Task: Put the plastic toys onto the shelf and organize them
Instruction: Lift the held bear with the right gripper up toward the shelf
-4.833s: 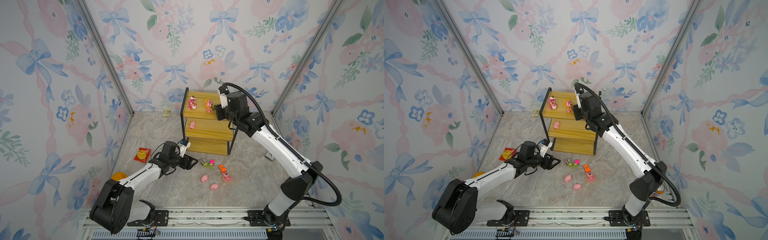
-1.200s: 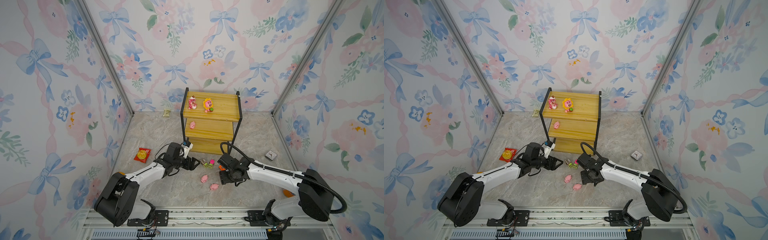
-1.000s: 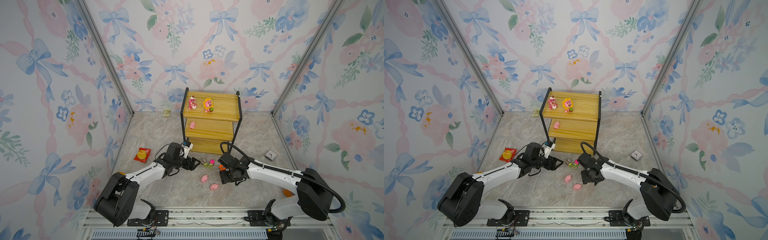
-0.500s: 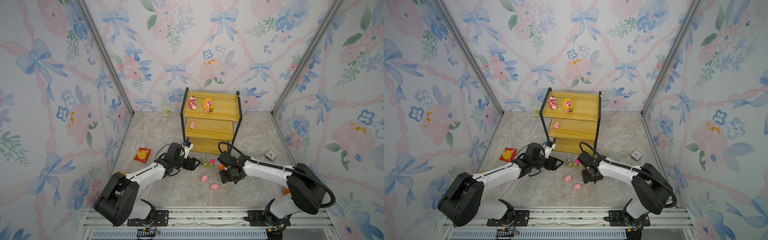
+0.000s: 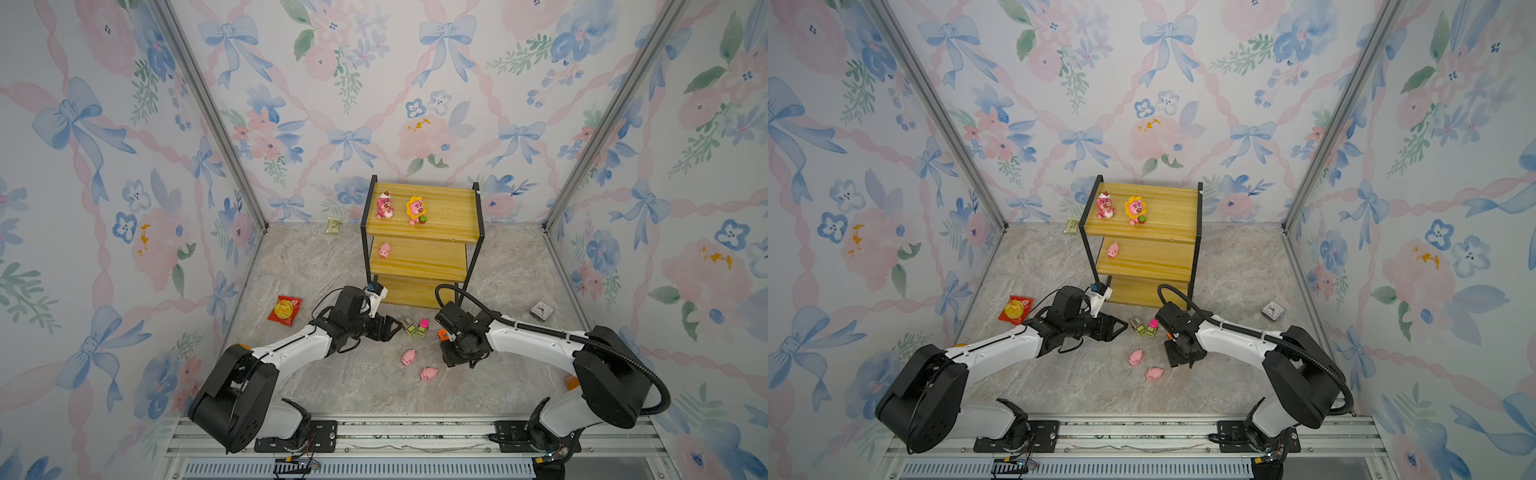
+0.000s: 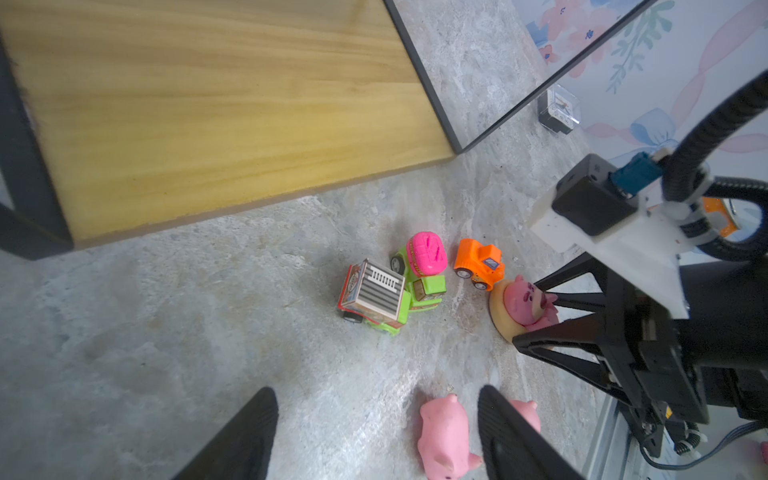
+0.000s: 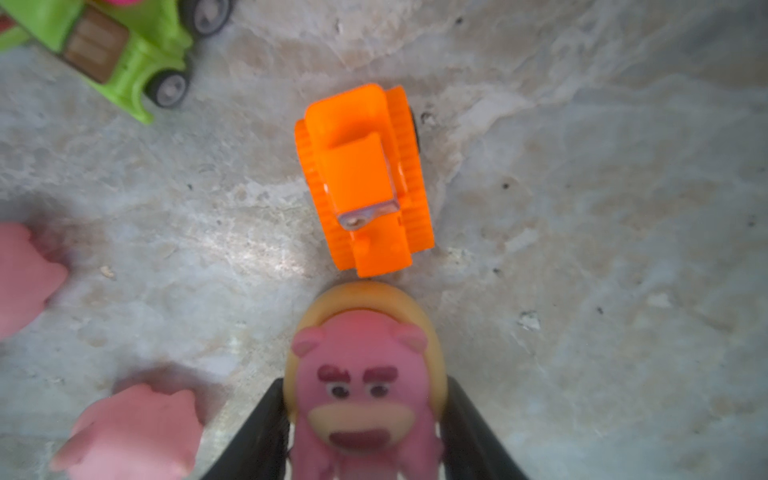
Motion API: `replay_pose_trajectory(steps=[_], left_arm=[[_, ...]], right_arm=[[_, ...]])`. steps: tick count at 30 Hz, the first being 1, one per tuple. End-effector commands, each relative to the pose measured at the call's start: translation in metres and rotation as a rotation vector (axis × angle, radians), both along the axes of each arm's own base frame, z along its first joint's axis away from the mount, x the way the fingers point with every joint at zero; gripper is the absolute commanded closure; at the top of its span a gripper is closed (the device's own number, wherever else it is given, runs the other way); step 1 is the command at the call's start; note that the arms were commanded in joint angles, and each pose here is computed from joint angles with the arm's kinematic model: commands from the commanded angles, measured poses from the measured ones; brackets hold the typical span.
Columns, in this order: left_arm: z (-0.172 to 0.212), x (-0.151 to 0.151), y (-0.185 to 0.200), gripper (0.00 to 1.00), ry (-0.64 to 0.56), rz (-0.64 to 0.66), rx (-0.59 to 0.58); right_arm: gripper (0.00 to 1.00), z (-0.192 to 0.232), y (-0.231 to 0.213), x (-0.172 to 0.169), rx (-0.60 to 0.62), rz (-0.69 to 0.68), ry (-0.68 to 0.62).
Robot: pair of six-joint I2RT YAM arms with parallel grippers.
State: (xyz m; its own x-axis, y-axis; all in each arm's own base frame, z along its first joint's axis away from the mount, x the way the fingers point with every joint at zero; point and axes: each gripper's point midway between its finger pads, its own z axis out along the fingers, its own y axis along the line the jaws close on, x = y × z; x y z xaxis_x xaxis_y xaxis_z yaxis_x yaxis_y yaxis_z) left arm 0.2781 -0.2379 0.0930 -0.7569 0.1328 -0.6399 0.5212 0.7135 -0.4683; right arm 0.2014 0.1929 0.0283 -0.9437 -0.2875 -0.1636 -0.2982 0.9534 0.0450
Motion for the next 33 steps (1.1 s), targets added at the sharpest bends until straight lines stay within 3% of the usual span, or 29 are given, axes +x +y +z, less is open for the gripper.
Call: replay_pose_trajectory(steps=[1, 8, 14, 22, 33], left_arm=[[0.002, 0.005, -0.004, 0.23, -0.007, 0.009, -0.009], [0.003, 0.005, -0.006, 0.23, -0.008, 0.003, -0.011], [0.003, 0.005, -0.007, 0.23, -0.006, 0.0, -0.011], [0.011, 0.005, -0.012, 0.24, -0.02, -0.012, -0.045], [0.015, 0.003, -0.012, 0.23, -0.045, -0.035, -0.049]], right_arm=[[0.64, 0.006, -0.004, -0.007, 0.009, 0.015, 0.018], [0.68, 0.01, -0.005, -0.008, 0.01, 0.014, 0.021], [0.7, 0.04, -0.007, -0.011, 0.02, 0.031, 0.006], [0.72, 0.125, 0.009, -0.012, 0.07, 0.117, -0.083], [0.73, 0.26, 0.017, 0.013, 0.119, 0.188, -0.349]])
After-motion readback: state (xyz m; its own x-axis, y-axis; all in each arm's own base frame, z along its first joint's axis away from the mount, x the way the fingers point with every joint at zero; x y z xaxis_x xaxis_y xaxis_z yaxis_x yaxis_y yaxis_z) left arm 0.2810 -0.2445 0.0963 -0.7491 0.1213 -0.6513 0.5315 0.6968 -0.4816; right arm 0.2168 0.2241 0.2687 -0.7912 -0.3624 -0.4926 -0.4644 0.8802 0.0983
